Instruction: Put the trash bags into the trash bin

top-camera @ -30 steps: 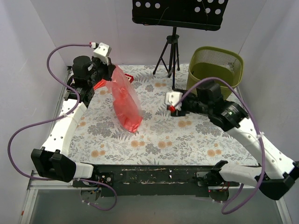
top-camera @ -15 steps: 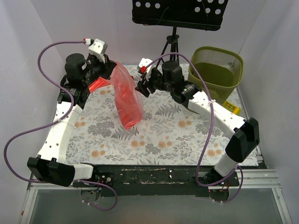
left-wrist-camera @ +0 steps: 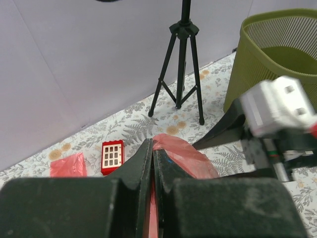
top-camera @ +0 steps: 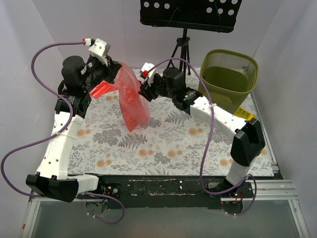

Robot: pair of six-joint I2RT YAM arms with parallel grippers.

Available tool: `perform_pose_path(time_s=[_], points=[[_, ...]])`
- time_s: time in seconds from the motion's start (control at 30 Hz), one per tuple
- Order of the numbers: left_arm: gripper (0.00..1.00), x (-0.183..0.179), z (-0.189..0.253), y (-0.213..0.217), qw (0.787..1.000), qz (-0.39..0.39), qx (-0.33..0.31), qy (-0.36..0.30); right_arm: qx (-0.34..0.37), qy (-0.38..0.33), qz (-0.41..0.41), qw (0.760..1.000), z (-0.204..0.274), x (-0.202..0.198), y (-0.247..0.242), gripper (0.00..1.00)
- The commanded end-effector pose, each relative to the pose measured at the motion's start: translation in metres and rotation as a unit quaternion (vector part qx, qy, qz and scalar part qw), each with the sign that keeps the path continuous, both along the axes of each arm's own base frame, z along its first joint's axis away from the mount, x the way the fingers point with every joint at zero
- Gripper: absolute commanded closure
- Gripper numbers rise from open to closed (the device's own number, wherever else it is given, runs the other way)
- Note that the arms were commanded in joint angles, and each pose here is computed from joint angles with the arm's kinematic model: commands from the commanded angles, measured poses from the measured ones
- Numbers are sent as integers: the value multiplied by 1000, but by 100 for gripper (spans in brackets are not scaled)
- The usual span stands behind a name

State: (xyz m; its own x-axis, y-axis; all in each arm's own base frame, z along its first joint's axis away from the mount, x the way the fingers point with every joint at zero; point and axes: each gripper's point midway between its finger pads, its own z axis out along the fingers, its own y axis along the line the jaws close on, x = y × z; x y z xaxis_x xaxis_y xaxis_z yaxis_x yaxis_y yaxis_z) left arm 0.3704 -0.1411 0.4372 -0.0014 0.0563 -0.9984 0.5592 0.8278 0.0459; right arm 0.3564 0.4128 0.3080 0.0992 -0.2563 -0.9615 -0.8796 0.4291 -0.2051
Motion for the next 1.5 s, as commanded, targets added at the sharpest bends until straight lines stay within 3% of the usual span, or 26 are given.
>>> perform_pose_path(time_s=[0.0, 0.13, 0.17, 0.27, 0.33, 0.47, 0.57, 0.77, 0.97, 1.03, 1.13, 1.3, 1.47], points=[[100, -17, 32, 4, 999, -4, -2, -39, 23, -19, -39, 999, 11, 22, 0, 49], [100, -17, 21, 6, 1000, 2, 5, -31, 28, -43, -66, 996, 29, 36, -11, 95], [100, -16, 14, 7, 1000, 4, 11, -25, 31, -48, -70, 996, 37, 38, -16, 99], [56, -10, -14, 10, 1000, 14, 26, 11, 54, -31, -66, 996, 63, 38, -34, 99], [34, -14, -29, 9, 999, 5, 37, 13, 63, 0, -68, 996, 72, 40, -52, 99], [18, -39, -28, 9, 999, -20, 35, -22, 64, 68, -67, 993, 76, 44, -77, 99], [17, -48, -31, 19, 999, -2, 30, -19, 63, 100, -77, 990, 73, 51, -94, 99], [17, -73, -69, 18, 999, -21, 40, 2, 71, 72, -69, 992, 103, 50, -101, 99], [18, -101, -109, -38, 981, -180, -63, 45, 102, 45, -69, 991, 145, 43, -104, 99], [20, -106, -120, -57, 972, -224, -60, 30, 109, 41, -74, 990, 153, 44, -106, 99], [21, -86, -128, -75, 982, -186, -25, -17, 119, 38, -77, 989, 162, 42, -106, 99], [25, -65, -106, -106, 978, -172, -1, -115, 129, 28, -86, 988, 172, 38, -104, 99], [25, -72, -91, -136, 963, -166, 34, -210, 130, 17, -95, 987, 177, 38, -105, 99]])
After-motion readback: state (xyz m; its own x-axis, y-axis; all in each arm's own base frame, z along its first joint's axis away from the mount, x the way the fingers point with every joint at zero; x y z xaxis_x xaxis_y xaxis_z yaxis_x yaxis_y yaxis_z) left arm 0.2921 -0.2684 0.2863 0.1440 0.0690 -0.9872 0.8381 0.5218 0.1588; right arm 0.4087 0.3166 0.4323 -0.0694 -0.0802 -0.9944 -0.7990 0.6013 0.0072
